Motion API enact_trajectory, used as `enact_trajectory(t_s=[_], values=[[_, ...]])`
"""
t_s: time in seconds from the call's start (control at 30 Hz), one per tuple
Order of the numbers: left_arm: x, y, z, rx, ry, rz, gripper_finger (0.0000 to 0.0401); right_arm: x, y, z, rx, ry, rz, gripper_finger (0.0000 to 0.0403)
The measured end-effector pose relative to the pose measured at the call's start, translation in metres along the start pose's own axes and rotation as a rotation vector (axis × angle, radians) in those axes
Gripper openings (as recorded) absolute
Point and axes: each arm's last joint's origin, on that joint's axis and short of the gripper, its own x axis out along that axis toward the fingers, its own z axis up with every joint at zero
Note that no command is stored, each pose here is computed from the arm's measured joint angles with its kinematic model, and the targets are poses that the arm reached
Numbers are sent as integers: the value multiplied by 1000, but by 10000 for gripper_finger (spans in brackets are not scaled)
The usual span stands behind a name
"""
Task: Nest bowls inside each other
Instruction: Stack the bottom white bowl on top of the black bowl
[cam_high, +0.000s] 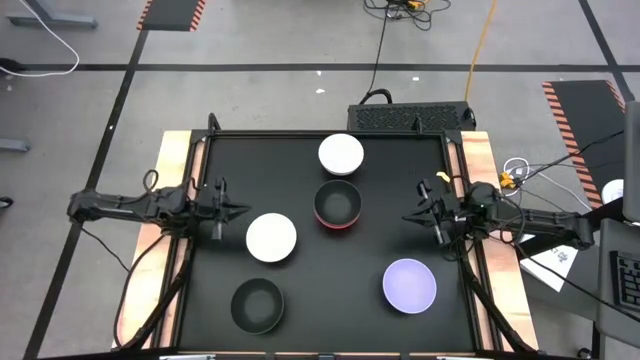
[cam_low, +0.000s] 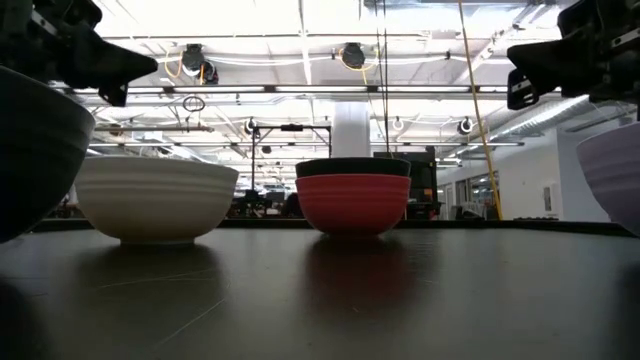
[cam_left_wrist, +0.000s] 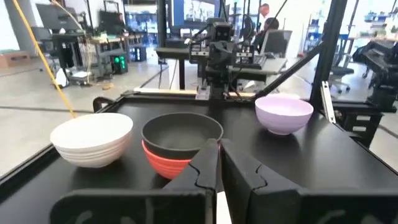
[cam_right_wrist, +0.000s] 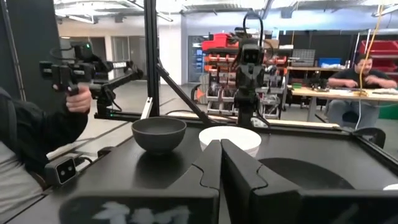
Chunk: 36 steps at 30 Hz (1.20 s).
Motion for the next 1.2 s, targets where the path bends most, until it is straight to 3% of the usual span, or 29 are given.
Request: enact_trajectory(t_s=[0.17, 0.47, 0.57, 0.93, 1.07, 1.2], values=[[3, -1, 21, -7, 72, 3, 22, 0, 0, -2, 10, 19, -1, 0], [28, -5, 33, -28, 228, 10, 34, 0, 0, -4, 19, 42, -2, 0], [37, -6, 30, -49, 283, 17, 74, 0, 0, -4, 21, 42, -2, 0], [55, -8, 28, -109, 501, 42, 285, 0, 0, -7, 31, 63, -3, 0], [59, -3, 32, -145, 584, 92, 321, 0, 0, -6, 31, 63, -3, 0], [63, 4, 31, -165, 680, 146, 325, 0, 0, -7, 32, 63, -3, 0]])
